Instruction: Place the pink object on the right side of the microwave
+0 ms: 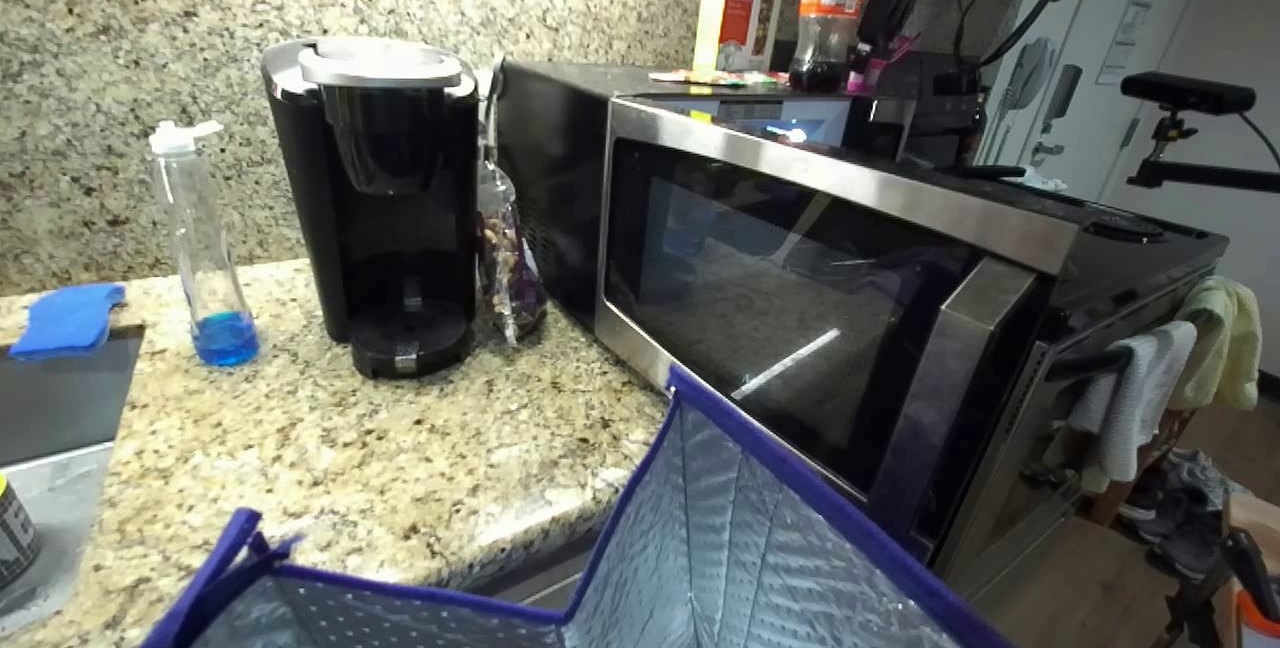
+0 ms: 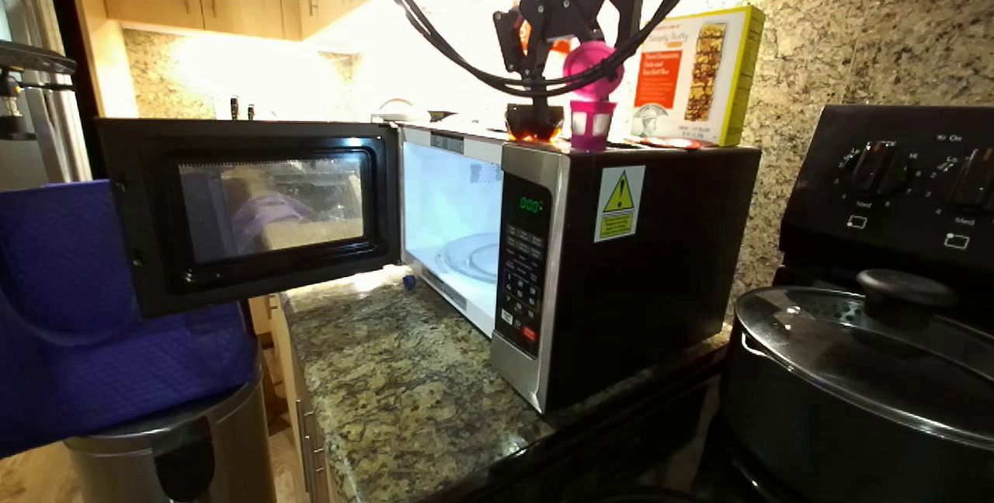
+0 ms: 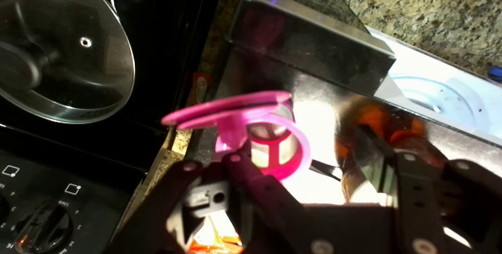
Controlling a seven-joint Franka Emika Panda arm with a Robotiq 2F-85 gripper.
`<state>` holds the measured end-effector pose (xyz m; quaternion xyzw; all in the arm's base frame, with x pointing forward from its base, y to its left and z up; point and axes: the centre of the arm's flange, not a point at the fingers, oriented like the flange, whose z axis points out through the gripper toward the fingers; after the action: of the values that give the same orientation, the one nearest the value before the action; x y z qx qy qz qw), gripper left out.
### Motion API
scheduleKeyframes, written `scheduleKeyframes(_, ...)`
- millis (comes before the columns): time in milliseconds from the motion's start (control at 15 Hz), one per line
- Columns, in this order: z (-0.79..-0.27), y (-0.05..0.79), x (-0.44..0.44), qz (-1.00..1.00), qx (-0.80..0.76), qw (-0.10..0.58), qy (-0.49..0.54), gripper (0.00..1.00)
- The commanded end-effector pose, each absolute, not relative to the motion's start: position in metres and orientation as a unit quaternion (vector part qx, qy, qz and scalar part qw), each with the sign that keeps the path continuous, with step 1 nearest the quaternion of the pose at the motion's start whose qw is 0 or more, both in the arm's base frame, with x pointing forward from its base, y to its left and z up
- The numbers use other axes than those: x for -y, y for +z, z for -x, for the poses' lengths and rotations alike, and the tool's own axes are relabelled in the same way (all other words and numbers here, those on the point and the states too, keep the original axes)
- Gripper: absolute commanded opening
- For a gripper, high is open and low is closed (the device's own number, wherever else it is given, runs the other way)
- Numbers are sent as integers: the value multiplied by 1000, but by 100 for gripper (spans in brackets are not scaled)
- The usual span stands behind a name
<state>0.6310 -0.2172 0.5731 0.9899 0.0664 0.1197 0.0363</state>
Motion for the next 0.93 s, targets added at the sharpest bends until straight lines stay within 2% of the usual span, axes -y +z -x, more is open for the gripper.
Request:
scheduleKeyframes(0,-611,595,208,-986,-68,42,148,98)
scheduleKeyframes(333,-586,628,198,-974,-85,59,202,100)
scheduleKeyframes(867,-476,644,122,-975,-72,98,184,100)
